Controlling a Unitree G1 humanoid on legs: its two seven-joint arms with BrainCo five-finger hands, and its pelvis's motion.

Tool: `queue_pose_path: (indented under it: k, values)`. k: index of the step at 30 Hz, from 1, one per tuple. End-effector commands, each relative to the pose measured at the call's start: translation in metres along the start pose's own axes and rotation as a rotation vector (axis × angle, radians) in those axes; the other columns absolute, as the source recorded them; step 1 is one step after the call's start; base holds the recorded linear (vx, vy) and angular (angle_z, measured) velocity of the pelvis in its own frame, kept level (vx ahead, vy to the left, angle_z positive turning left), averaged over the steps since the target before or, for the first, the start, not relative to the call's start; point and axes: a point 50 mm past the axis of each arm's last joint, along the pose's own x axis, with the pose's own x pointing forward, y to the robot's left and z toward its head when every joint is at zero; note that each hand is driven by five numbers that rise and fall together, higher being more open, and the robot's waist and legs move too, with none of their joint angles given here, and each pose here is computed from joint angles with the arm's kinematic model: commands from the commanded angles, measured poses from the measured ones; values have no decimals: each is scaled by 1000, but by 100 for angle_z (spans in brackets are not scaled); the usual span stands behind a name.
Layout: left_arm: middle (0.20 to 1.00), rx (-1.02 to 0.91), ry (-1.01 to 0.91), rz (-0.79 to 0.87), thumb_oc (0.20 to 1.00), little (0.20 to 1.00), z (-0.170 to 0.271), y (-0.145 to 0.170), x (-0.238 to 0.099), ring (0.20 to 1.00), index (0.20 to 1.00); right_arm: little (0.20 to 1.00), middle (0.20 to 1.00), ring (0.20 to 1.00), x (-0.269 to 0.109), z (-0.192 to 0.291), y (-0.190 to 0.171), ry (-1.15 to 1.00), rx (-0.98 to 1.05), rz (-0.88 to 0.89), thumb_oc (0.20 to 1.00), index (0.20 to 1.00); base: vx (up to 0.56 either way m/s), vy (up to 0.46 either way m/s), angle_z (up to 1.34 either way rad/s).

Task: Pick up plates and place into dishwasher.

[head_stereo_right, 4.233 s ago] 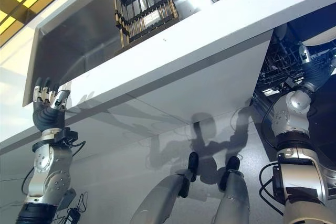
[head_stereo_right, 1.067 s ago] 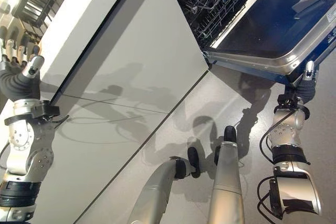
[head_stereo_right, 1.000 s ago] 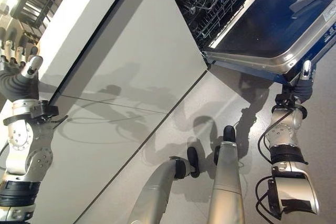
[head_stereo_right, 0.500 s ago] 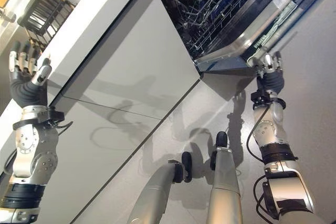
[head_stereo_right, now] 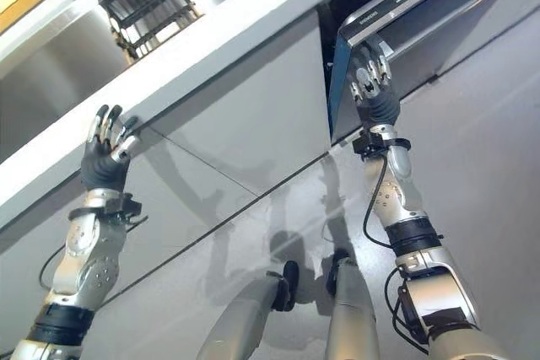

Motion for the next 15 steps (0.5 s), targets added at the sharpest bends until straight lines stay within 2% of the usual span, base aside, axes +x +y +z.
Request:
queue_pose_path:
  k: [1,9,15]
  values:
    - [1000,31,105,46,1000,1000,-15,20,-23,1000,1000,1000,1000,1000,5,24,11,-152,-15,-2,1000,1000,38,65,41]
    - [1000,56,228,68,1000,1000,-38,20,-36,1000,1000,1000,1000,1000,-24,10,0,-111,-58,-161,1000,1000,84,125,13]
    - [1000,23,340,96,1000,1000,-58,24,-52,1000,1000,1000,1000,1000,-37,15,10,-123,-189,-171,1000,1000,36,158,6]
